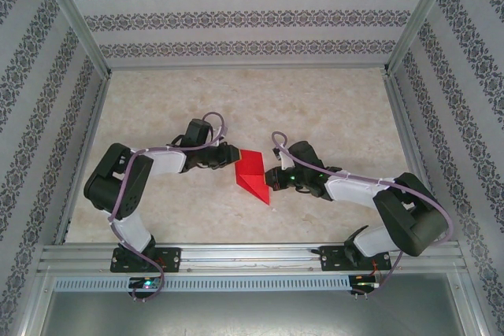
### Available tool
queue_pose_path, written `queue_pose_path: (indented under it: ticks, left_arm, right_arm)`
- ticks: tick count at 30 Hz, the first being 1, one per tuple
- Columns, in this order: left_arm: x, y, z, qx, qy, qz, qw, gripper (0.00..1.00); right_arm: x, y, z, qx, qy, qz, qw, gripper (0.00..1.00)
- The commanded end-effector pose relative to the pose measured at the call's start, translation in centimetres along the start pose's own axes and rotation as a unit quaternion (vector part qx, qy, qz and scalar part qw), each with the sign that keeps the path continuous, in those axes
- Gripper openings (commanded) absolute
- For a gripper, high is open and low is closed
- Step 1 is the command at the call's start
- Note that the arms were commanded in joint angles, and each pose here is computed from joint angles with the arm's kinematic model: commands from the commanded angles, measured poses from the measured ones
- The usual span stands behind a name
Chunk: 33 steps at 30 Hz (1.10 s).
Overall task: Fold a paper plane with a square sheet of paper (fold left side to right side)
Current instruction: Fourth fold the wing at the center of the table.
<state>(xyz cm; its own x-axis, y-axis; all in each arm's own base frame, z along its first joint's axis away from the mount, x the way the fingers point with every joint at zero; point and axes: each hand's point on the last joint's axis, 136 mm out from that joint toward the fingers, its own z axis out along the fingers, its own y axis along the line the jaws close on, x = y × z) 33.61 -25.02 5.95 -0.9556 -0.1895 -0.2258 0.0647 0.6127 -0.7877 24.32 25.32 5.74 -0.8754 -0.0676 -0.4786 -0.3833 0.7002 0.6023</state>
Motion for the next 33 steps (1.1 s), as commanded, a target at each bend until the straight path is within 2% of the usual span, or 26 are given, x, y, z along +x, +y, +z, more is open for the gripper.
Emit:
queue_pose_path:
  ticks: [1, 3, 9, 10, 16, 20, 28, 33]
  left_arm:
    - [-0.8, -1.6, 0.3, 0.025, -0.005, 0.022, 0.999, 0.14]
    - [-0.7, -1.7, 0.3, 0.024, -0.005, 0.024, 0.999, 0.1]
    - [-0.5, -2.1, 0.0, 0.02, -0.003, 0.026, 0.999, 0.07]
    - [-0.5, -2.2, -0.1, 0.018, -0.003, 0.026, 0.999, 0.07]
    - [-0.3, -2.3, -0.7, 0.002, -0.002, 0.025, 1.0, 0.07]
    - [-0.2, -2.6, -0.9, 0.003, -0.001, 0.025, 1.0, 0.07]
    - [-0.1, -3.0, -0.9, 0.004, 0.003, 0.025, 1.0, 0.07]
    - [-0.2, -3.1, -1.0, 0.003, 0.002, 0.026, 1.0, 0.07]
  right_arm:
    - [-0.1, -0.1, -0.3, -0.004, -0.006, 0.008, 1.0, 0.02]
    - [-0.1, -0.1, -0.5, -0.002, -0.007, 0.008, 1.0, 0.05]
    - [-0.6, -0.7, -1.8, 0.04, -0.02, 0.009, 0.999, 0.34]
    - [-0.6, -0.9, -2.2, 0.056, -0.02, 0.01, 0.998, 0.36]
    - [-0.1, -0.1, -4.5, 0.159, -0.029, -0.03, 0.986, 0.4]
    - [0.5, 1.1, -4.6, 0.212, -0.033, -0.057, 0.975, 0.41]
    - [2.4, 4.2, -1.0, 0.289, -0.019, -0.135, 0.947, 0.47]
    - [3.5, 4.2, 1.0, 0.348, 0.005, -0.171, 0.922, 0.5]
